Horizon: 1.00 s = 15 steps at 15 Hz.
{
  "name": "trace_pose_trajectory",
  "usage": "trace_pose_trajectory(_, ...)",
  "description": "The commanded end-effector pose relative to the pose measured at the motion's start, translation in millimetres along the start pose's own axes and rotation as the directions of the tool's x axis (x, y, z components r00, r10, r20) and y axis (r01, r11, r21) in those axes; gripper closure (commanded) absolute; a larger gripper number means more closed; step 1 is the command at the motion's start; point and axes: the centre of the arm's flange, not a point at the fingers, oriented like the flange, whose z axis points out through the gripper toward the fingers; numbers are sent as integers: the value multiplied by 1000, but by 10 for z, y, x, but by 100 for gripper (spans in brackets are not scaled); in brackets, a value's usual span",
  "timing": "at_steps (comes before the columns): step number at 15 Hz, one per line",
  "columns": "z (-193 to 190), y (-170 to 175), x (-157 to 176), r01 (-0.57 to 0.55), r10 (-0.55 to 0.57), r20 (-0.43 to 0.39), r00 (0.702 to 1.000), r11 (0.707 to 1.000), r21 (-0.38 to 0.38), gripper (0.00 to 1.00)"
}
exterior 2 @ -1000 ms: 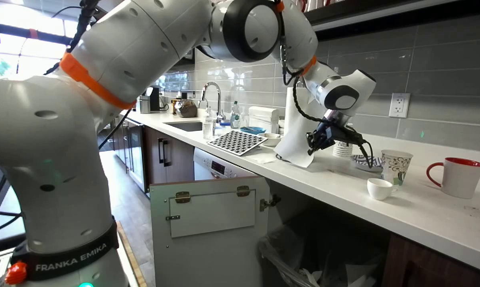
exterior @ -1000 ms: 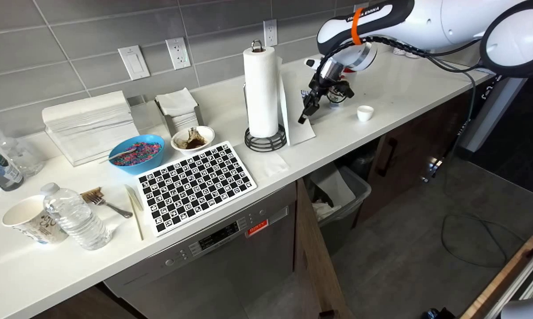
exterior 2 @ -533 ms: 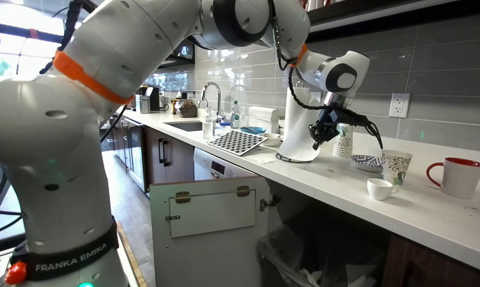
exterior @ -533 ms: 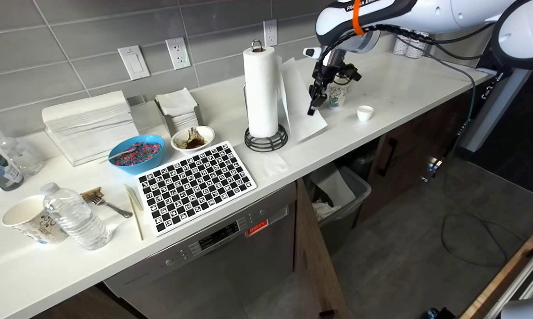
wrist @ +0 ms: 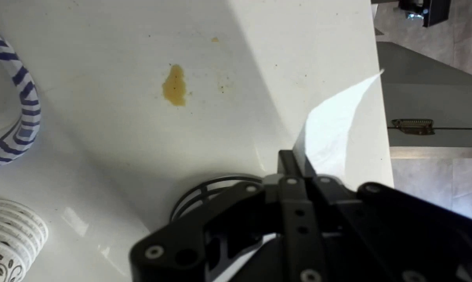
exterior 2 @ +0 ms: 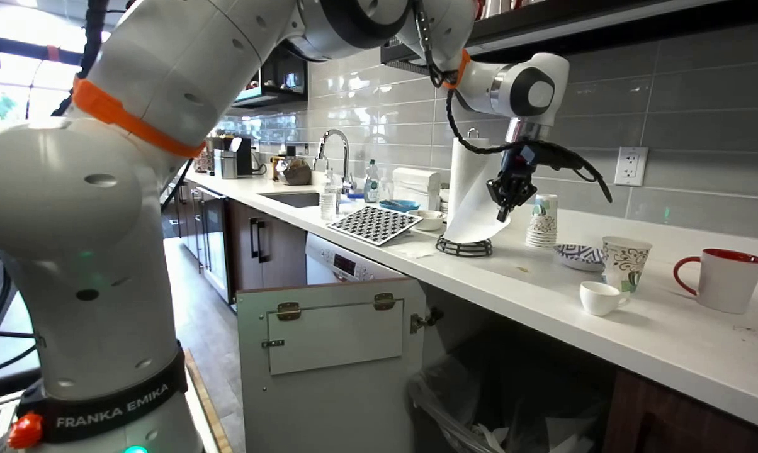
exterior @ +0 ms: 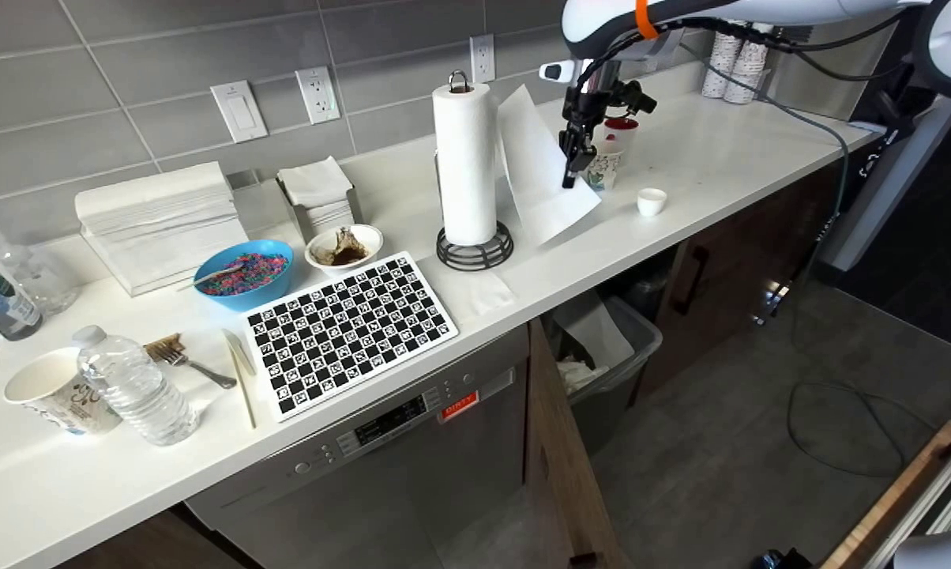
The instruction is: Get a piece of paper towel from the roll of paper towel and put it on the table
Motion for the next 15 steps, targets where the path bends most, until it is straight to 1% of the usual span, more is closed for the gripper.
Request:
trace_pose_trajectory(1, -227, -229, -39, 5, -4, 94, 996, 1000, -6, 100)
trace_pose_trajectory(5, -556, -351, -84, 14, -7, 179, 984, 999, -38, 100)
trace_pose_trajectory(9, -871, -444, -103, 29, -9, 246, 969, 996, -80, 100)
trace_pose_trajectory(13, -1143, -532, -103, 44, -9, 309, 951, 994, -104, 100)
trace_pose_trajectory(15, -1229, -568, -83, 57, -17, 323, 946, 992, -113, 100)
